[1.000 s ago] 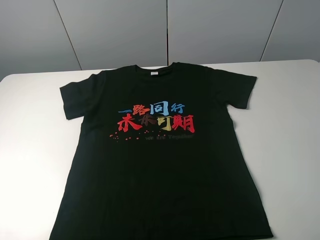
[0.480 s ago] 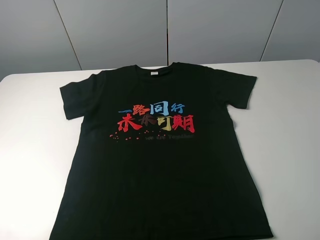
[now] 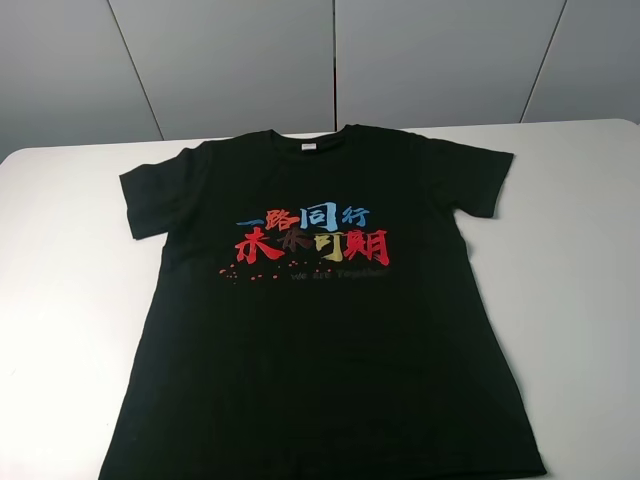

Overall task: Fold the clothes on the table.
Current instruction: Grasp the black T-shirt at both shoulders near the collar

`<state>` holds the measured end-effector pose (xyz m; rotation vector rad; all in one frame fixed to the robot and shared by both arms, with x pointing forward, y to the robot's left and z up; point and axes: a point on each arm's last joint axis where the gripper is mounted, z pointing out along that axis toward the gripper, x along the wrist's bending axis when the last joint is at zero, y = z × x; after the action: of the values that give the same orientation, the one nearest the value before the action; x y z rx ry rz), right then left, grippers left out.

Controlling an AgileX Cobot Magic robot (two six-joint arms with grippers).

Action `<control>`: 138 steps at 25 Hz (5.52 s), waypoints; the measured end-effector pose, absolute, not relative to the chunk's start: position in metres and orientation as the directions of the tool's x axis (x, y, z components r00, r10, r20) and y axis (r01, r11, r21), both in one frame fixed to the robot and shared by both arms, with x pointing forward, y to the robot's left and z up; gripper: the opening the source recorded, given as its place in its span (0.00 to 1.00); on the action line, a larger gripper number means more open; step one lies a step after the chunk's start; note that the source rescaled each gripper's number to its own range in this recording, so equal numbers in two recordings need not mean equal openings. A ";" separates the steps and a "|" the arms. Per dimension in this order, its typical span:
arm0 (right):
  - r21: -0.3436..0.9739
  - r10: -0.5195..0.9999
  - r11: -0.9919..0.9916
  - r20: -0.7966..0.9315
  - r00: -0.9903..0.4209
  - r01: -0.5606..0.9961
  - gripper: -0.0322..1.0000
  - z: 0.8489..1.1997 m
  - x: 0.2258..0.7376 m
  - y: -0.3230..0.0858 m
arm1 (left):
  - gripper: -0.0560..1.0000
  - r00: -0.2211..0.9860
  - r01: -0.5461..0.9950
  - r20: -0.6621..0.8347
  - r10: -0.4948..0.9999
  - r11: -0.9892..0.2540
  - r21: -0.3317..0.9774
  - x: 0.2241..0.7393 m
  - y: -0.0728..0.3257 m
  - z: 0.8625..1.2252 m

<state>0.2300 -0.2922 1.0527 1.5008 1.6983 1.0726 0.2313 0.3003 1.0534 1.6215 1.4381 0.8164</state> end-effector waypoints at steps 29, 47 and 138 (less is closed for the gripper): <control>0.876 0.975 -0.058 0.153 -0.161 0.480 0.98 1.054 0.230 -0.288 | 0.93 0.146 0.455 -0.036 0.989 -0.035 0.890 0.231 0.300 1.056; 0.711 0.953 0.189 0.034 -0.301 0.677 0.98 1.090 0.364 -0.270 | 0.93 0.523 0.588 0.090 0.847 -0.436 0.681 0.379 0.262 1.140; 0.078 0.545 0.832 0.073 -0.835 0.550 0.98 0.896 0.570 -0.154 | 0.05 0.892 0.452 0.042 0.450 -0.890 -0.068 0.583 0.117 0.864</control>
<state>0.5702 -0.1543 0.8956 0.9129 3.0517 0.1521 0.5827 0.1169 0.8644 3.1293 0.7464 0.0399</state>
